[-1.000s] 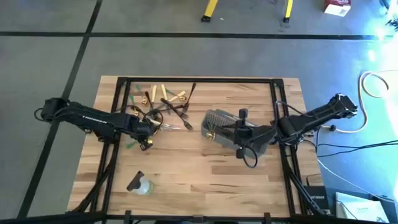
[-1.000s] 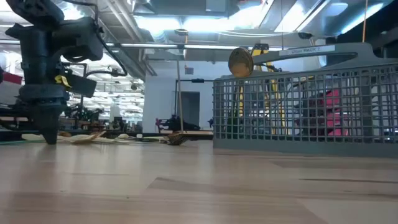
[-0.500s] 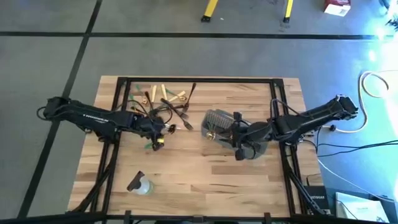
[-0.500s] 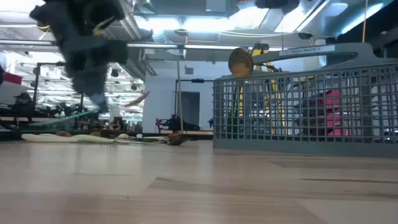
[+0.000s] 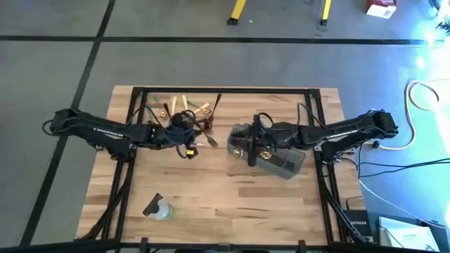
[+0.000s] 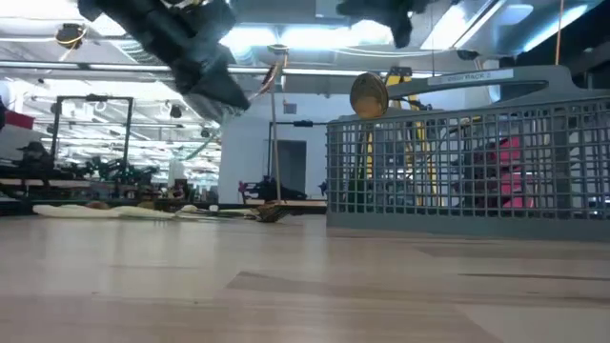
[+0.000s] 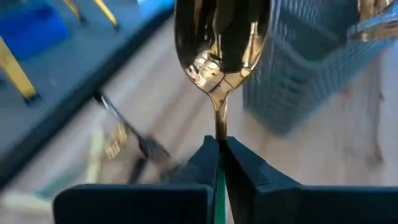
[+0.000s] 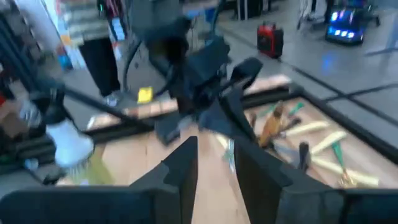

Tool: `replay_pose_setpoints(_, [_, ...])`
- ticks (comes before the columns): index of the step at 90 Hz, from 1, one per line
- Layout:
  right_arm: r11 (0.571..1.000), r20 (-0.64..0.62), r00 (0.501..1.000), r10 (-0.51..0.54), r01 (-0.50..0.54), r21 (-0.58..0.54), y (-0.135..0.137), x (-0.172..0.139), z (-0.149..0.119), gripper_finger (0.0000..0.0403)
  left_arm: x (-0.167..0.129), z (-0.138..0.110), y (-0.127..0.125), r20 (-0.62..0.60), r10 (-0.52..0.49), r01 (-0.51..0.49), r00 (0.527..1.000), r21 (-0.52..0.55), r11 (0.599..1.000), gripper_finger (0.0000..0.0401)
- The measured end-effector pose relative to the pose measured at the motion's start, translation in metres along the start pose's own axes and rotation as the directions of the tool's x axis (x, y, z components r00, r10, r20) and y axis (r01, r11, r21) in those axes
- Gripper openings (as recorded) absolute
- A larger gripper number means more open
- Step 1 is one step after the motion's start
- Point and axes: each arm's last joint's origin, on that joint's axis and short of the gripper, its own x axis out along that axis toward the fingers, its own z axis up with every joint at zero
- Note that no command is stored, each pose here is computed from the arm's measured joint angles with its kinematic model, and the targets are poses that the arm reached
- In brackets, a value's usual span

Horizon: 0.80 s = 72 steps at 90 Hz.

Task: Sort silverware
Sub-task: Put the gold spoon into the cutlery rack

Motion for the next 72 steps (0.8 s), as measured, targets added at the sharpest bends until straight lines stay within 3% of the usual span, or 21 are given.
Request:
replay_pose_setpoints(9, [0.999,0.025,0.999,-0.032,0.032,-0.009,-0.006,0.01,-0.002,0.0088,0.006,0.006,-0.005,0.07,0.021,-0.024,0.997,0.046,0.999,0.0])
replay_pose_setpoints(24, [0.979,0.072,0.981,-0.181,0.187,-0.085,-0.013,0.017,-0.005,0.0088,0.012,0.01,-0.015,0.146,0.063,-0.075,0.987,0.077,0.994,0.0])
replay_pose_setpoints(40, [0.96,0.095,0.98,-0.172,0.189,-0.207,-0.011,0.024,-0.004,0.0088,0.018,0.015,-0.027,0.241,0.107,-0.13,0.965,0.081,0.988,0.0])
replay_pose_setpoints(72, [0.945,0.099,0.978,-0.183,0.203,-0.258,-0.014,0.031,-0.002,0.0088,0.023,0.018,-0.04,0.321,0.09,-0.115,0.943,0.06,0.992,0.0])
